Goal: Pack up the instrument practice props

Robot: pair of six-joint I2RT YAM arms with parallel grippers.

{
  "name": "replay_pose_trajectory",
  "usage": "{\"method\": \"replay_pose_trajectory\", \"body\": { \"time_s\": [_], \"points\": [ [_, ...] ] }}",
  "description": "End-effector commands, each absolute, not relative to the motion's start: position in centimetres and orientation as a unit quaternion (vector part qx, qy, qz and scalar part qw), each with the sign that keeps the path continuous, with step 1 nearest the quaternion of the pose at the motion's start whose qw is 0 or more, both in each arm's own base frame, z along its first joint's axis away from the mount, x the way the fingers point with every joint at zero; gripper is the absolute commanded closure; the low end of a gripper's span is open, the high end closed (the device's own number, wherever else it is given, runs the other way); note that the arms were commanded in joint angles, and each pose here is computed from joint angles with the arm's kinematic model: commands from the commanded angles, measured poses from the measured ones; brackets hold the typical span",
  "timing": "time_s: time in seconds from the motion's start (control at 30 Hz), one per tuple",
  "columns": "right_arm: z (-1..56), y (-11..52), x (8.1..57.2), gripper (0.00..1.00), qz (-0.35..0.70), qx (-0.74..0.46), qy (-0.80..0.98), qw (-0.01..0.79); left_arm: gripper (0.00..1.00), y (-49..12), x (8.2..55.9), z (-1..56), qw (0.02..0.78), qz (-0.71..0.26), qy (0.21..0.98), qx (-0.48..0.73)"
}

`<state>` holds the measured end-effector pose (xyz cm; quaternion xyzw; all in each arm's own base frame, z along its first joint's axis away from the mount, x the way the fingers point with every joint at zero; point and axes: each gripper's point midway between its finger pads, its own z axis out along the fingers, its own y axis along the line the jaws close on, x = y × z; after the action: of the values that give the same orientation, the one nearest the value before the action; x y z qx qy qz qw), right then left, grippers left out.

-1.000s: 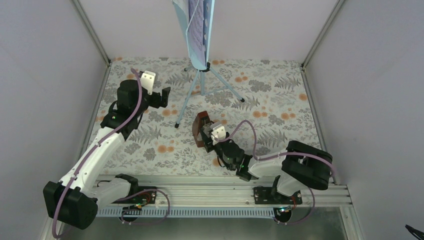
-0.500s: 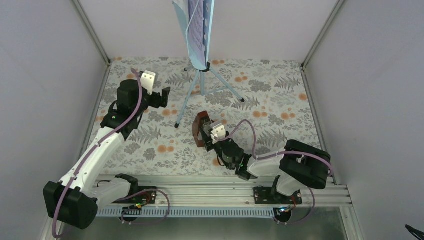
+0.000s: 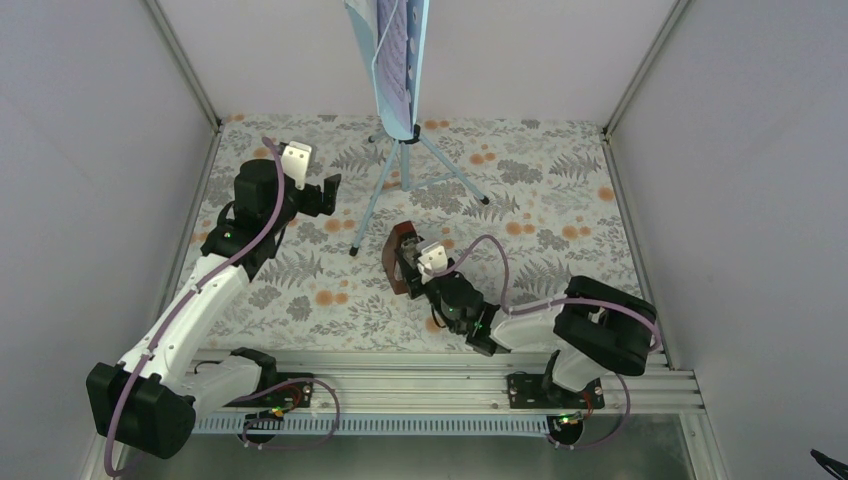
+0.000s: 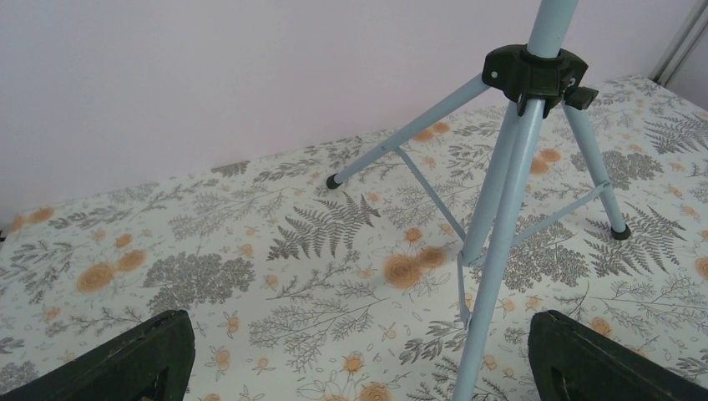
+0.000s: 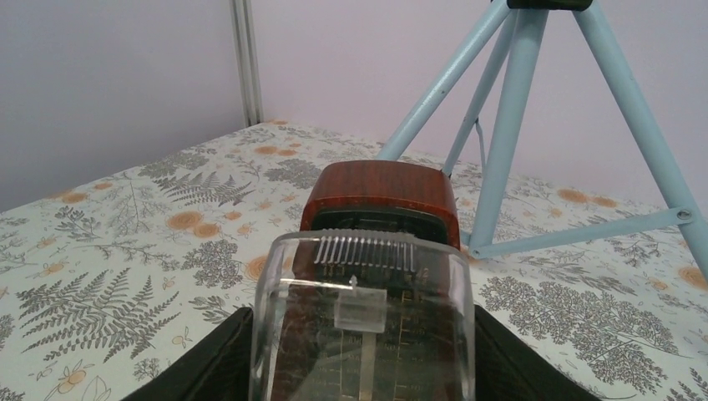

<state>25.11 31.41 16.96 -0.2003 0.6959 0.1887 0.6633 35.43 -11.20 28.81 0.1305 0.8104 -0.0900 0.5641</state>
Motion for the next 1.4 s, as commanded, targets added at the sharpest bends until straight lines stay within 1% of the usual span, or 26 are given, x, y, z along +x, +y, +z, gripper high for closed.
{"method": "replay_pose_trajectory", "body": {
  "time_s": [0.0, 0.1, 0.23, 0.3, 0.43, 0.47, 0.73, 0.8, 0.87, 0.97, 1.03, 1.1, 1.2, 1.27, 1.37],
  "points": [
    [14.1, 31.6, 25.4, 0.54, 0.173, -0.219, 0.724, 0.631, 0.01, -11.1, 35.3, 29.4, 0.573, -0.090, 0.803, 0.134],
    [14.0, 31.6, 25.6, 0.52, 0.172, -0.217, 0.727, 0.628, 0.01, -11.1, 35.3, 29.4, 0.574, -0.090, 0.803, 0.134],
    [14.1, 31.2, 25.8, 0.41, 0.166, -0.208, 0.731, 0.628, 0.01, -11.2, 35.3, 29.5, 0.574, -0.091, 0.802, 0.134],
    [14.3, 31.0, 25.9, 0.32, 0.166, -0.205, 0.732, 0.628, 0.01, -11.1, 35.3, 29.4, 0.574, -0.089, 0.803, 0.133],
    [15.1, 30.6, 25.8, 0.04, 0.165, -0.204, 0.730, 0.630, 0.01, -11.1, 35.3, 29.4, 0.574, -0.090, 0.803, 0.133],
    [15.5, 30.4, 25.8, 0.00, 0.164, -0.203, 0.730, 0.632, 0.01, -11.1, 35.3, 29.4, 0.575, -0.089, 0.802, 0.133],
    [16.9, 26.0, 24.4, 0.00, 0.157, -0.180, 0.743, 0.625, 0.00, -10.7, 35.2, 29.7, 0.581, -0.081, 0.800, 0.126],
    [18.7, 24.6, 24.0, 0.00, 0.173, -0.166, 0.740, 0.629, 0.00, -10.6, 35.0, 30.1, 0.589, -0.081, 0.794, 0.123],
    [21.7, 23.6, 23.7, 0.00, 0.216, -0.156, 0.723, 0.638, 0.00, -10.6, 34.5, 30.5, 0.597, -0.085, 0.787, 0.128],
    [24.6, 21.6, 25.4, 0.00, 0.253, -0.135, 0.722, 0.630, 0.00, -11.6, 34.0, 30.8, 0.602, -0.104, 0.777, 0.152],
    [24.4, 20.3, 27.8, 0.00, 0.240, -0.125, 0.750, 0.603, 0.00, -12.9, 33.7, 30.7, 0.599, -0.125, 0.771, 0.180],
    [22.7, 18.1, 30.8, 0.00, 0.219, -0.099, 0.791, 0.563, 0.00, -14.7, 33.1, 30.4, 0.589, -0.157, 0.762, 0.218],
    [20.1, 15.3, 33.8, 0.00, 0.249, -0.058, 0.827, 0.501, 0.00, -18.7, 31.2, 29.6, 0.562, -0.211, 0.743, 0.295],
    [19.0, 13.5, 34.7, 0.00, 0.279, -0.033, 0.831, 0.480, 0.00, -21.7, 29.4, 28.7, 0.537, -0.248, 0.729, 0.346],
    [18.8, 11.6, 34.7, 0.00, 0.297, -0.013, 0.825, 0.480, 0.00, -25.3, 27.6, 26.7, 0.480, -0.300, 0.725, 0.392]
  ]
}}
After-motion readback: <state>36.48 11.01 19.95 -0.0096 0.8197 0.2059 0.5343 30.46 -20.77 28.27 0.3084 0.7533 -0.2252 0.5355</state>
